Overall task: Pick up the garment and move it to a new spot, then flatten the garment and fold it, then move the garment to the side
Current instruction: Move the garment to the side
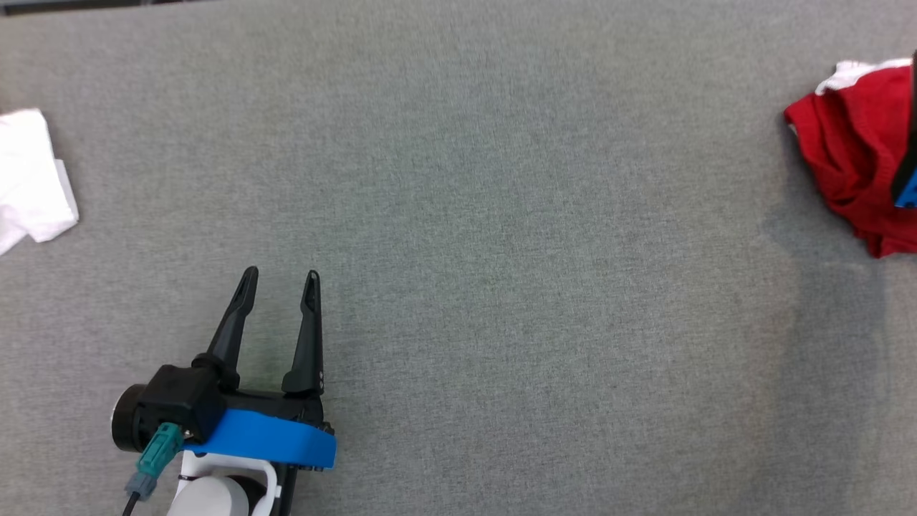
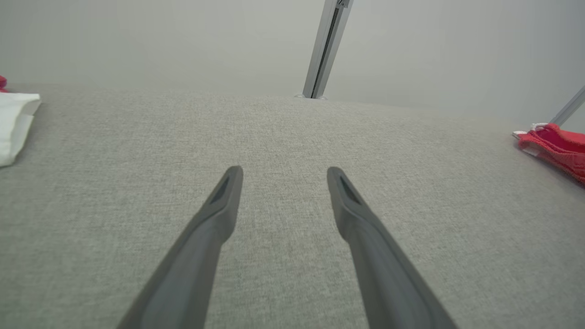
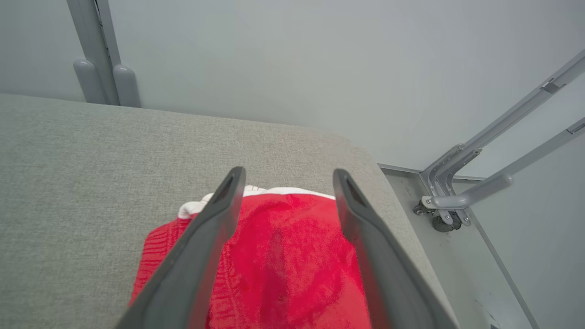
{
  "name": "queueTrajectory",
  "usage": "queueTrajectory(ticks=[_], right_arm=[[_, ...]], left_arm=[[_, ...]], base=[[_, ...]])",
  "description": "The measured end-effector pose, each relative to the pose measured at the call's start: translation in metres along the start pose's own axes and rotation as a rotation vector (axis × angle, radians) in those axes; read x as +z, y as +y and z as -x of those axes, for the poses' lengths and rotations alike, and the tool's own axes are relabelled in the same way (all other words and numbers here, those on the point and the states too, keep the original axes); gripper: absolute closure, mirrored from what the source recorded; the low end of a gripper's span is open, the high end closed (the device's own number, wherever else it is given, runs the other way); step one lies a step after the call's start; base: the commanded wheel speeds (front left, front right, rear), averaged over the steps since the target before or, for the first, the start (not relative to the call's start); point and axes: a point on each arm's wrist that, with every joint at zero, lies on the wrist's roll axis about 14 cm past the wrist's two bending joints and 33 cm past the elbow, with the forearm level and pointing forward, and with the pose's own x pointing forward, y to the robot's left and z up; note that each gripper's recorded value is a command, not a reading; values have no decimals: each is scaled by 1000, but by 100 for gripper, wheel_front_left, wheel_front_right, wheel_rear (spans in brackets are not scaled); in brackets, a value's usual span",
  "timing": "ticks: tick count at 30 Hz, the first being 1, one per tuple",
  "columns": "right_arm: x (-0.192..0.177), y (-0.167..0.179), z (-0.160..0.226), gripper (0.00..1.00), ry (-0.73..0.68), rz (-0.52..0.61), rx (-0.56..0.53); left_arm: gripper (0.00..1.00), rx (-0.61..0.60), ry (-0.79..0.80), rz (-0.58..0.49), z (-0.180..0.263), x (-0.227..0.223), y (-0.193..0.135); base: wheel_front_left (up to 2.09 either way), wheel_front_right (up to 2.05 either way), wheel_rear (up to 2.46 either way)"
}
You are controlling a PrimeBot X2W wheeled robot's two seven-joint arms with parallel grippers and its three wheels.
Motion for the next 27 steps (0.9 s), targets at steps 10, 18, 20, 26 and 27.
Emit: queueTrajectory(ticks=[10, 18, 20, 26, 27], right_arm=[[45, 59, 45, 0, -208, -146, 147], [39, 123, 109, 0, -318, -205, 280], [33, 132, 124, 0, -330, -222, 301], [4, 160, 173, 0, -320, -312, 397], [1, 161, 178, 0, -318, -326, 399]], left_arm=[[0, 71, -104, -14, 20, 31, 11], [0, 172, -82, 1, 53, 18, 27], [0, 196, -80, 7, 62, 15, 30], [0, 242, -99, 35, 87, 13, 32], [0, 245, -100, 36, 90, 13, 32]], base=[[0, 0, 0], [0, 0, 0], [0, 0, 0], [0, 0, 0], [0, 0, 0]])
